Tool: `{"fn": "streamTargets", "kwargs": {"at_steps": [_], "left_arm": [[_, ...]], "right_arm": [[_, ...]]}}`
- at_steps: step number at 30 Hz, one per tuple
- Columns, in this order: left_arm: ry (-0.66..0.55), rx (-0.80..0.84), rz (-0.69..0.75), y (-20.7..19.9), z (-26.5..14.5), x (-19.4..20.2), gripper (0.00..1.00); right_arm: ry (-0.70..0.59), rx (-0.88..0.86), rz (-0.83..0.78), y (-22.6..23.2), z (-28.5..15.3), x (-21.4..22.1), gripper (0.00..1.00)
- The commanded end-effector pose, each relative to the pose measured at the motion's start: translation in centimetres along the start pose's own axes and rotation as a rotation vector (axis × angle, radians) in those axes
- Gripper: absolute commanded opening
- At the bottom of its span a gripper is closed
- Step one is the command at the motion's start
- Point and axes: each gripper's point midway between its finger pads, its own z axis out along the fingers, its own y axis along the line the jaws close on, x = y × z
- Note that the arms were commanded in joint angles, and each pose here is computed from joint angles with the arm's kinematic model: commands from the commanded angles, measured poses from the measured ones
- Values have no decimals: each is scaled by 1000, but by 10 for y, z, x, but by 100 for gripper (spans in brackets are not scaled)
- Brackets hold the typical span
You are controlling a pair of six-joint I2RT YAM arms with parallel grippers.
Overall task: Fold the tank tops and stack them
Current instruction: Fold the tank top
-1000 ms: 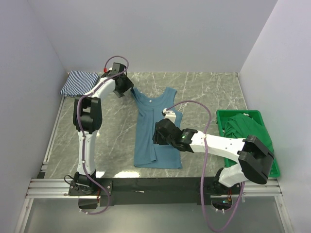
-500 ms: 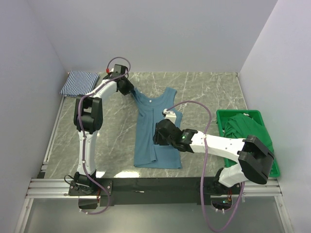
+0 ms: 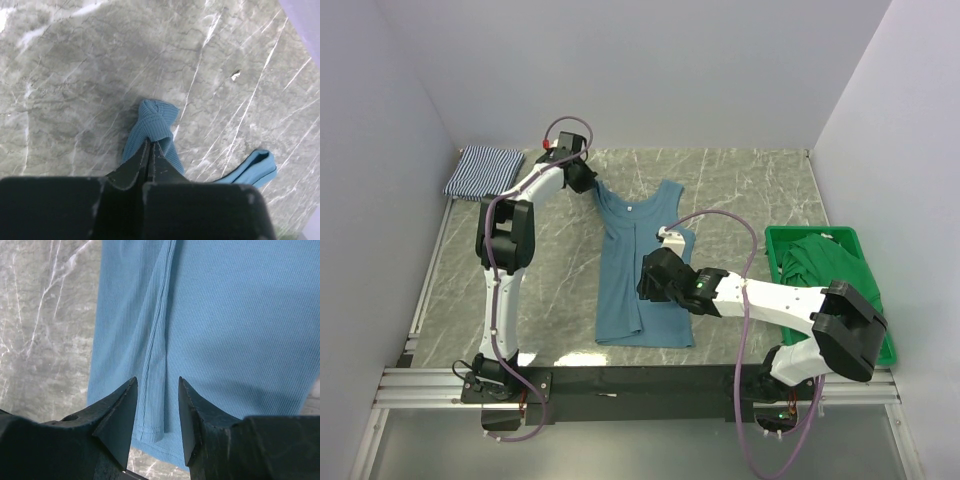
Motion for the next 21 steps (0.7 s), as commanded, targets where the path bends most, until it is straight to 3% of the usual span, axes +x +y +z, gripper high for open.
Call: {"fn": "streamTargets", "kwargs": {"at_steps": [1, 13, 14, 15, 17, 18, 19, 21], "left_arm": [[-42, 89, 16, -33, -19, -16, 1], [-44, 99, 26, -43, -24, -17, 1], [-39, 93, 26, -41, -24, -16, 6], [-40, 92, 26, -40, -26, -16, 19], [-50, 105, 26, -42, -30, -17, 35], [-48, 108, 28, -42, -32, -15, 35], [-55, 110, 27, -42, -39, -17, 44], [-65, 120, 34, -44, -44, -19, 50]], "right_arm": [[-46, -12, 25, 3, -1, -12, 45], [-33, -40, 20, 12, 0, -6, 45], [-32, -42, 19, 12, 0, -5, 45], [-31, -43, 16, 13, 0, -5, 45], [-28, -42, 15, 12, 1, -4, 45], [-27, -42, 14, 12, 1, -3, 45], [-26, -43, 13, 13, 1, -2, 45], [-23, -46, 13, 14, 2, -1, 45]]}}
